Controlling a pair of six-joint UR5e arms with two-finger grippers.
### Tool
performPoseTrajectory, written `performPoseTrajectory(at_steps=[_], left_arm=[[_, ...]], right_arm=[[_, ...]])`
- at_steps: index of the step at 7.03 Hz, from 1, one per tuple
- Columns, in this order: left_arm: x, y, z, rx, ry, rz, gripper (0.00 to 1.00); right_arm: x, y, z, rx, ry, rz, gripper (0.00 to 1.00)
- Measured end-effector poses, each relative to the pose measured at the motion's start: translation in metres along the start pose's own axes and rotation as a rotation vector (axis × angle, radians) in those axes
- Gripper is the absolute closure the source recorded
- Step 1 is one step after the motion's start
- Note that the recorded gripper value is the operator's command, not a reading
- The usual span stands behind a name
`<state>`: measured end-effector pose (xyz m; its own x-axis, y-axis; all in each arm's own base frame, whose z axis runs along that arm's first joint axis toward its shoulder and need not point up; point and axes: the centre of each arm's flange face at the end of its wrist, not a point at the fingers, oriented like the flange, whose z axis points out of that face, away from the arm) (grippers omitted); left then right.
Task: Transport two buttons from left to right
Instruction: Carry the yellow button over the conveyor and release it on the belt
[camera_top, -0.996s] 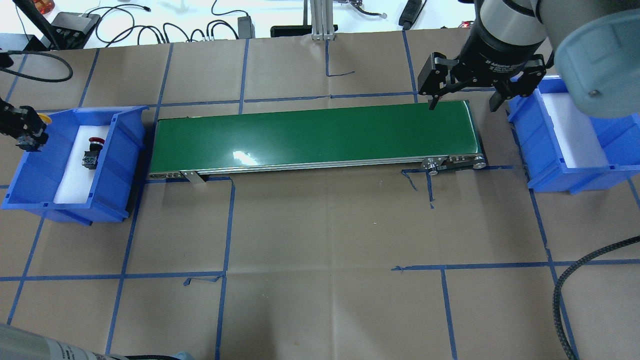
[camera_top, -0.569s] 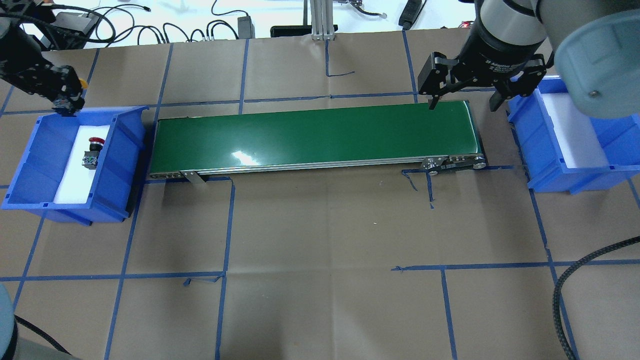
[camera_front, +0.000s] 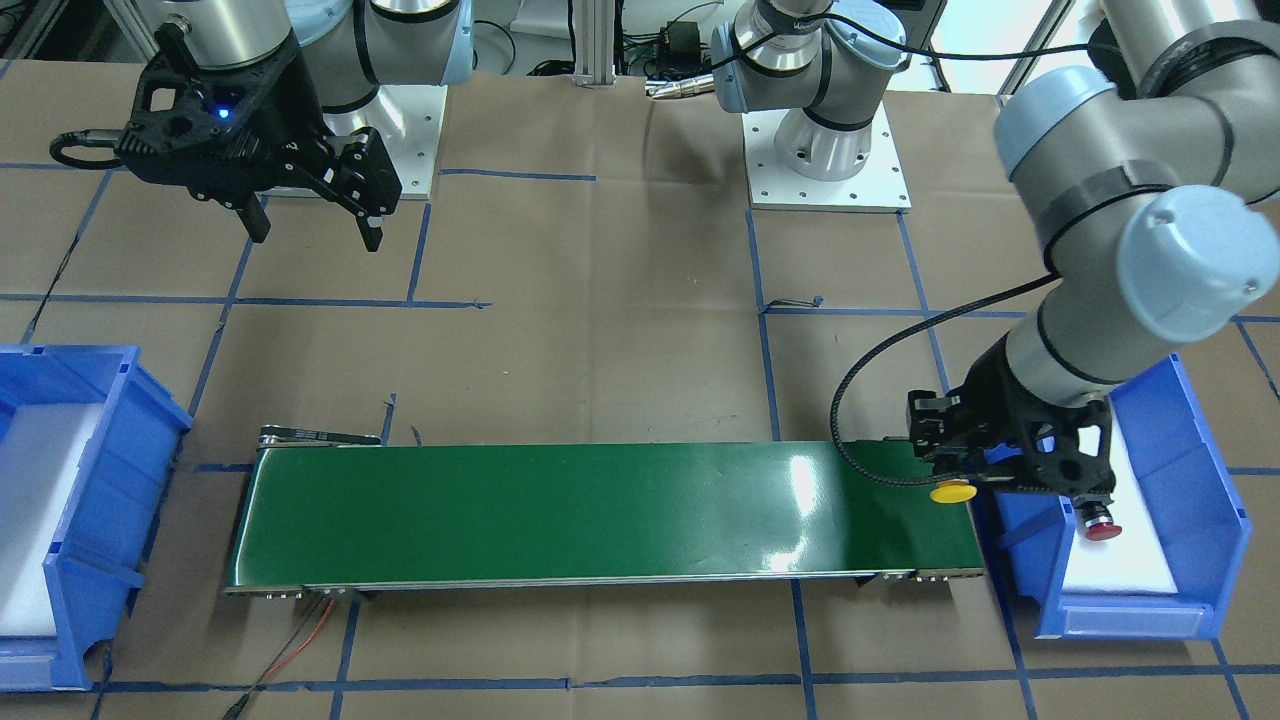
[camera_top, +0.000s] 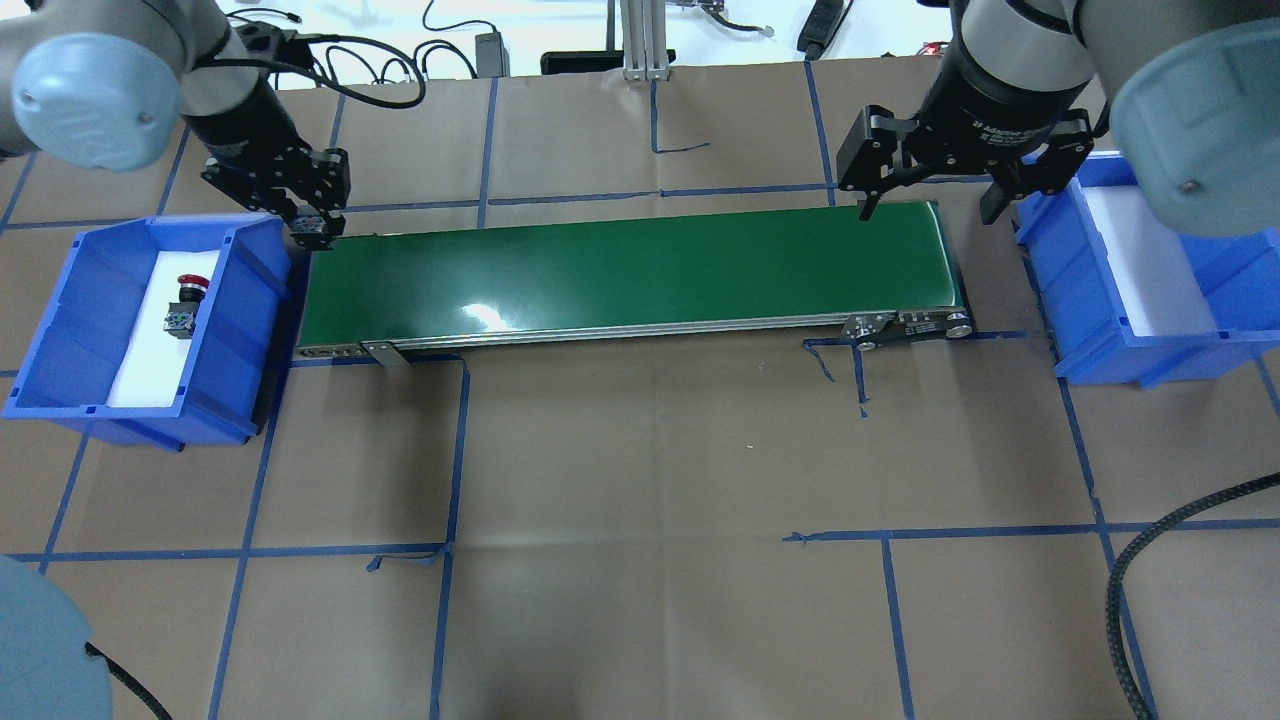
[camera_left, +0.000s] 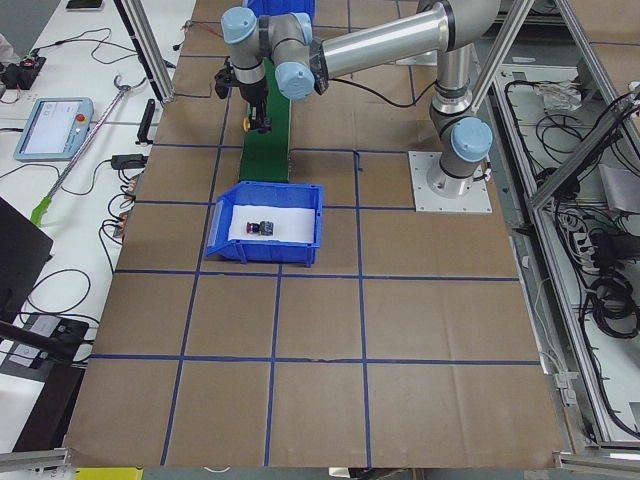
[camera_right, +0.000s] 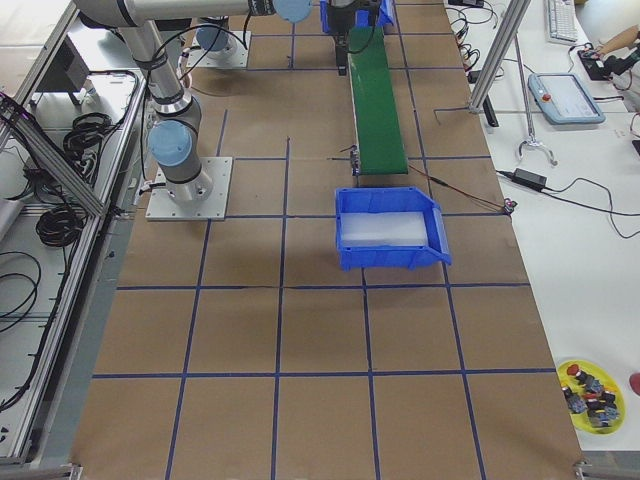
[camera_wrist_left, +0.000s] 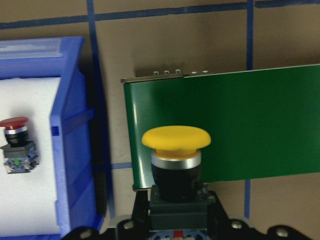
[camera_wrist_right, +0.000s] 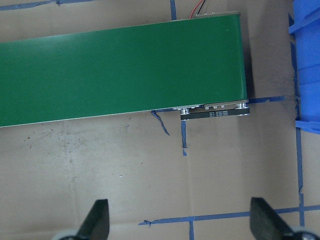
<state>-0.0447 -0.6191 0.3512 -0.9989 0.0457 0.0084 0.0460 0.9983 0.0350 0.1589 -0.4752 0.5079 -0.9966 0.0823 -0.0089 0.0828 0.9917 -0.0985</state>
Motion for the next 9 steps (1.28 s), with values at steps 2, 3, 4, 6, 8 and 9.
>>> performPoseTrajectory(at_steps=[2, 3, 4, 6, 8, 9], left_arm=[[0.015, 0.007, 0.06, 0.018, -0.01, 0.002, 0.89], [0.017, 0.013, 0.08, 0.013, -0.01, 0.002, 0.8], [0.018, 0.017, 0.09, 0.013, -0.011, 0.001, 0.09], [0.019, 0.019, 0.095, 0.014, -0.006, -0.001, 0.0], [0.019, 0.016, 0.09, 0.026, -0.005, 0.0, 0.0], [0.019, 0.014, 0.082, 0.04, -0.007, 0.0, 0.0]], right_arm=[[0.0, 0.001, 0.001, -0.005, 0.001, 0.0, 0.0], [0.0, 0.001, 0.002, -0.005, 0.001, -0.001, 0.0], [0.0, 0.0, 0.002, -0.006, 0.001, -0.001, 0.0], [0.0, 0.0, 0.002, -0.005, 0.001, 0.0, 0.0], [-0.001, 0.0, 0.002, -0.001, 0.0, -0.002, 0.0], [-0.001, 0.0, 0.002, 0.001, 0.0, -0.003, 0.0]])
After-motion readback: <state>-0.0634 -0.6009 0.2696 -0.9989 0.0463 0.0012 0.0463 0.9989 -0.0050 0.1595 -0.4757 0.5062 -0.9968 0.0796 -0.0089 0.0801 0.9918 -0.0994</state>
